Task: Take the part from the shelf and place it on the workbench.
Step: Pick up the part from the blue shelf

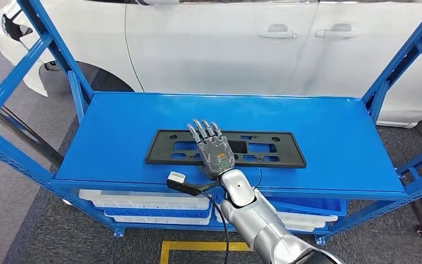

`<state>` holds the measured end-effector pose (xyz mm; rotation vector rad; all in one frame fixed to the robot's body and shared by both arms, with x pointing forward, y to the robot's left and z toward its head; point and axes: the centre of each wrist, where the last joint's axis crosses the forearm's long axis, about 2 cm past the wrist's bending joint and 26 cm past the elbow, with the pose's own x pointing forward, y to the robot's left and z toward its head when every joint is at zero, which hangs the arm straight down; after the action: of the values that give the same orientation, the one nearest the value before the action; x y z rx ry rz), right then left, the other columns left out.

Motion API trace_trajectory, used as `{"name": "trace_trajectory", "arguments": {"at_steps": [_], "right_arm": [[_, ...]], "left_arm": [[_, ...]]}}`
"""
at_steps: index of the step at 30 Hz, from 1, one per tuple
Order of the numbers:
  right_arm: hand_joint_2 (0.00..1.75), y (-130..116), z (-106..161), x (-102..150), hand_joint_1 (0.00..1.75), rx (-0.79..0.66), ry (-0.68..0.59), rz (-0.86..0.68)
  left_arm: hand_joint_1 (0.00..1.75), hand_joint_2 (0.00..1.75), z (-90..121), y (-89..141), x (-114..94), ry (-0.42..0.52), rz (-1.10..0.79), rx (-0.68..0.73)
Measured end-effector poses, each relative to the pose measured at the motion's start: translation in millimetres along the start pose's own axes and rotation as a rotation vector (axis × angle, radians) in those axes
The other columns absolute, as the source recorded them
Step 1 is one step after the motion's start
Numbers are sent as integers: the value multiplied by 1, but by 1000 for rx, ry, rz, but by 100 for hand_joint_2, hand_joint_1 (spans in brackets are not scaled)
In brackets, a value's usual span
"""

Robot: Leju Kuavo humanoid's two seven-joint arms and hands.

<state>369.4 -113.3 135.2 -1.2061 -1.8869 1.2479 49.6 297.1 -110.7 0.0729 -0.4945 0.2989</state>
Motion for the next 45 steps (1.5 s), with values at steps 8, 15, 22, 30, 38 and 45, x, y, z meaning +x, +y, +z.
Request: {"name": "trace_trajectory", "arguments": {"at_steps": [8,15,22,30,38,45], "right_arm": [[175,3,-2,-15,175,22,69,96],[175,9,4,-33,175,66,71,145],[175,9,2,-39,175,69,54,173],[175,9,2,-40,175,78,44,180],[175,-6,-8,-39,175,-13,-9,120],[175,-31,-18,-36,175,-158,-36,18]], "left_arm": [[0,0,-1,0,1,-9,-7,-2],[0,0,-1,2,2,-20,-5,3],[0,0,-1,5,2,-36,14,16],[0,44,-1,7,2,-73,25,16],[0,175,-1,8,3,-191,25,18],[0,175,-1,8,3,-192,28,23]]}}
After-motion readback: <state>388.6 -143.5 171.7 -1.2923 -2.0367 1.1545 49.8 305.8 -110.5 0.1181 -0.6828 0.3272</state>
